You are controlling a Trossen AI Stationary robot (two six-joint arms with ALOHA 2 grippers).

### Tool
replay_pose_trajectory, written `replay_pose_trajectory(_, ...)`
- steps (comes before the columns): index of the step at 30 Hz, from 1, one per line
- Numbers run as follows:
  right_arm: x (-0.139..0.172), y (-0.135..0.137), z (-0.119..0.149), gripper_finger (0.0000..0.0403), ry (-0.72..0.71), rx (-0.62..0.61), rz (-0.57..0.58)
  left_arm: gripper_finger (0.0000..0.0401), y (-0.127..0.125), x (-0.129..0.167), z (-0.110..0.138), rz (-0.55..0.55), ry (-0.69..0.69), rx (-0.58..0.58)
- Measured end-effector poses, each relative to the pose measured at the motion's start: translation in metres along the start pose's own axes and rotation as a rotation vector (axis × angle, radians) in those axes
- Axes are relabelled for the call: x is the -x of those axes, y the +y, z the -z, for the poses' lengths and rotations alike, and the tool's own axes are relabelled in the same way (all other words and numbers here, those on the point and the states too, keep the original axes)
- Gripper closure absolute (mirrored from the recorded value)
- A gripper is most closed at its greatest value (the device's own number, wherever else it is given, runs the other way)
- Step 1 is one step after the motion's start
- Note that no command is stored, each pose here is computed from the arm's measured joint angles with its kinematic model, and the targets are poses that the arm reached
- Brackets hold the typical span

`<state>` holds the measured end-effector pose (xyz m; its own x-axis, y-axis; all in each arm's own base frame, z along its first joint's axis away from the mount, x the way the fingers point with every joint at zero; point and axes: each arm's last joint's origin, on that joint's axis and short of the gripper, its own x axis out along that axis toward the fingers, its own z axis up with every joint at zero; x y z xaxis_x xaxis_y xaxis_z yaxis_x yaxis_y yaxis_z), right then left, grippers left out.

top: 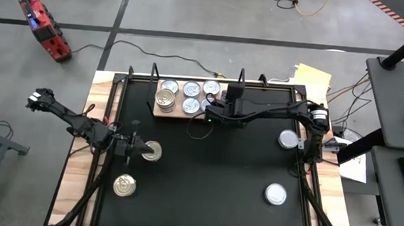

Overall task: Stack canned seafood by type on shelf
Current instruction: Stack the blue tuna can on top of the other blue tuna cans on the shelf

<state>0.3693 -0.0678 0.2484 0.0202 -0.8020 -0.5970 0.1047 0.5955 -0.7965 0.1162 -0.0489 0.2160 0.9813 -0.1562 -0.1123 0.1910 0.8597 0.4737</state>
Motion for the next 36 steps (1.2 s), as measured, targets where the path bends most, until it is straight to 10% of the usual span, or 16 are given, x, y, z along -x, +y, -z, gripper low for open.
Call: replay_pose_trajectory(36, -0.0007, 0.0055, -0.0042, 0.0187, -0.04, -0.128, -0.19, 0.0401, 0.0, 0.0, -0.0001, 0.0, -0.001, -0.001)
